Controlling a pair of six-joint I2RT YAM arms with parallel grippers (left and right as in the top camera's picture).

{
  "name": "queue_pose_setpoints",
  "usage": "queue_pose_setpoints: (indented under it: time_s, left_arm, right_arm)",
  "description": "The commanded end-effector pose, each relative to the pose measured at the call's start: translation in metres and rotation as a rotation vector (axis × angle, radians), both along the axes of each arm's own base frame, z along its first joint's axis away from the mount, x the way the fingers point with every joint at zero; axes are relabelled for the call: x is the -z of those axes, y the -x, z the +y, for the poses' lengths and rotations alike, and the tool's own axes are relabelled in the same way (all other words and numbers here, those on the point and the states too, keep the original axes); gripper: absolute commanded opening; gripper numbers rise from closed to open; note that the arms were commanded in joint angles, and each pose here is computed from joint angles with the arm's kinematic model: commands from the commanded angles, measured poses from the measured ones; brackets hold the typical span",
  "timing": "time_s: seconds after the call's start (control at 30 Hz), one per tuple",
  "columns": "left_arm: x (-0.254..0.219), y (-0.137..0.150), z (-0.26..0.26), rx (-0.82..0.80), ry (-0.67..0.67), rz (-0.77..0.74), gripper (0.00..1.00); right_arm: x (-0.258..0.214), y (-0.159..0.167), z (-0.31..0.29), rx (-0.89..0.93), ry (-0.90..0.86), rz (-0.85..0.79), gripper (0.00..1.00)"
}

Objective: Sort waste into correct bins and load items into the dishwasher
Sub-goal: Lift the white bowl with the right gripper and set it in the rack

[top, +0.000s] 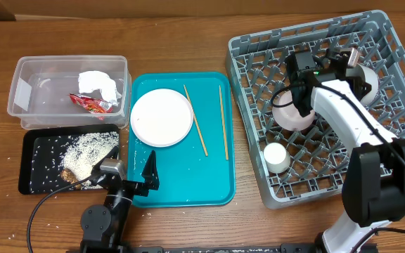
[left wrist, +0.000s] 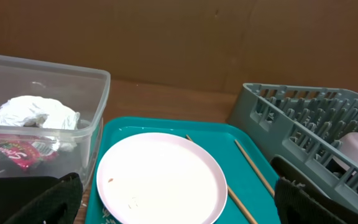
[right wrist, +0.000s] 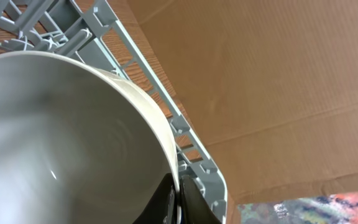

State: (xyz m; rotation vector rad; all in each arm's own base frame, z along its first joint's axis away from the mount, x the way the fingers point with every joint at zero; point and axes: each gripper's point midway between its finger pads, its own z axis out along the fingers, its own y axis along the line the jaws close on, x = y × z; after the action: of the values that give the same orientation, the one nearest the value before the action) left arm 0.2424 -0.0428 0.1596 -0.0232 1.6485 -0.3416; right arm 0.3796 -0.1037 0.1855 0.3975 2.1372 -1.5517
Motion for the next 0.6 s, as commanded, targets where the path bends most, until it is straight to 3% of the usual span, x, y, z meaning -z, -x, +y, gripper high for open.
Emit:
queue_pose_setpoints:
  time_s: [0.0,0.27,0.57]
  left_arm:
    - [0.001,0.0,0.0,0.002,0.003,-0.001,1.0]
    - [0.001,0.0,0.0,0.002,0.003,-0.001,1.0]
    - [0.001,0.0,0.0,0.002,0.003,-0.001,1.0]
  right_arm:
    - [-0.001,0.002,-0.018,0.032,0.064,0.065,0.04]
    - [0.002,0.0,-0.023,0.039,0.038,0.06,0.04]
    - [0.014,-0.01,0.011,-0.055,-0.029,0.07,0.04]
